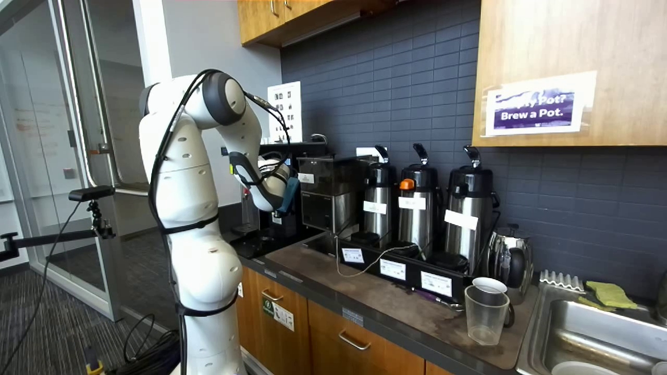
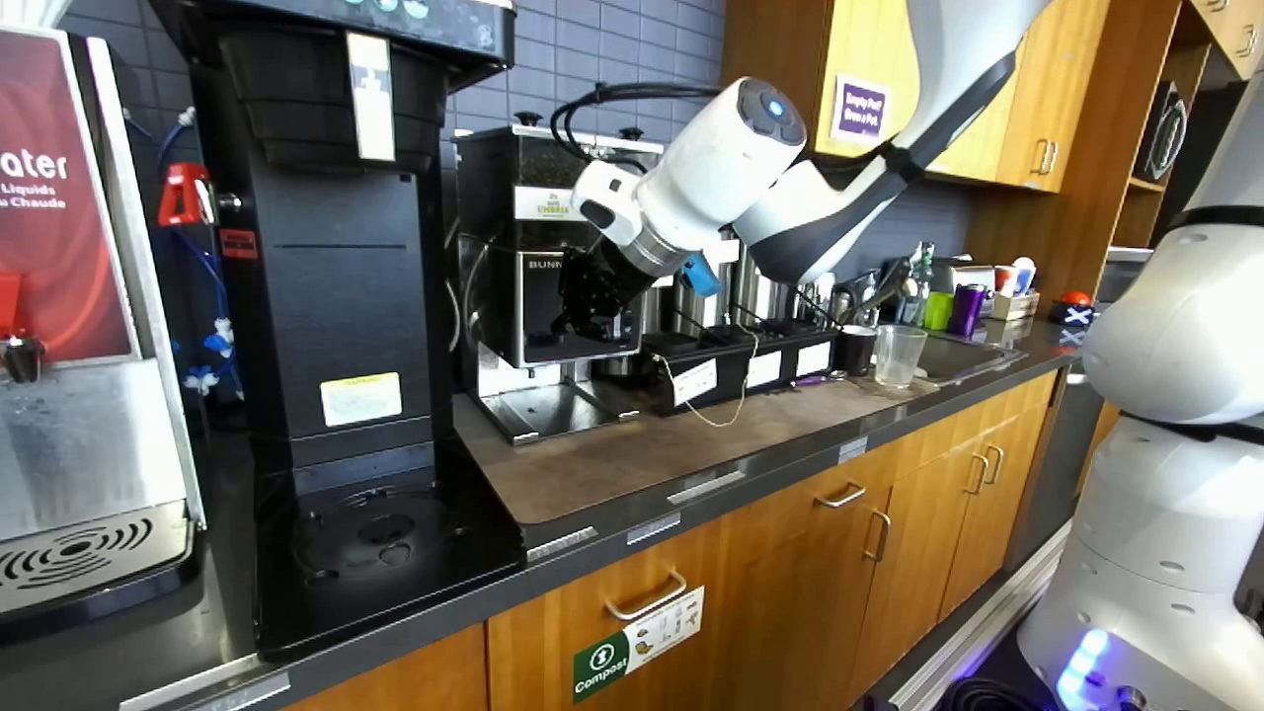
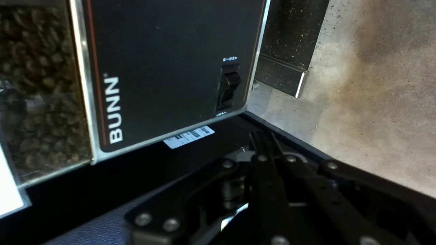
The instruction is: Press a button on the coffeemaker
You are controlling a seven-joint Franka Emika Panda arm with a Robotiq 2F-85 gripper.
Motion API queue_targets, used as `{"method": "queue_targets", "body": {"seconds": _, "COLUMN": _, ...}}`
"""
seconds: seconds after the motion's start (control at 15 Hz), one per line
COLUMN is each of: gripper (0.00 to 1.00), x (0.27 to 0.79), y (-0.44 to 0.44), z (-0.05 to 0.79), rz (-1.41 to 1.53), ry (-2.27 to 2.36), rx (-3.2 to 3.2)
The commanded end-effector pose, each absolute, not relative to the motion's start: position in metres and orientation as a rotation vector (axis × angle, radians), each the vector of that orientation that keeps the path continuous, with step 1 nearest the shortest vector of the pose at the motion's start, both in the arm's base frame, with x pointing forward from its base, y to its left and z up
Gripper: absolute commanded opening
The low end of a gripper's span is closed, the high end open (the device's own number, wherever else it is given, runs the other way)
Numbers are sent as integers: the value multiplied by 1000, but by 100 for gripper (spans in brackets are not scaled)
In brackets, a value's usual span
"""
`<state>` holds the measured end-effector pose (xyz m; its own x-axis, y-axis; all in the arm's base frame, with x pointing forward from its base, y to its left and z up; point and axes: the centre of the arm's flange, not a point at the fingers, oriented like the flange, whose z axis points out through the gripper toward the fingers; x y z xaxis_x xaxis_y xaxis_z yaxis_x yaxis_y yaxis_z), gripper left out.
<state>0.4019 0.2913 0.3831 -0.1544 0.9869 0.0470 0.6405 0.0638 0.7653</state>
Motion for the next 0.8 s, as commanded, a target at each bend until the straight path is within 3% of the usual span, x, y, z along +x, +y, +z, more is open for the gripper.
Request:
{"method": "queue_targets", "body": {"seconds": 0.0, "gripper": 0, "x": 420, "y": 295, "z": 363, "rz": 934, "ry": 1851, "rx": 1611}}
{"method": "queue_targets", "body": {"seconds": 0.73, "gripper": 0, "x": 443, "y": 291, "z": 345, "rz": 909, "ry": 1888, "rx": 1544}}
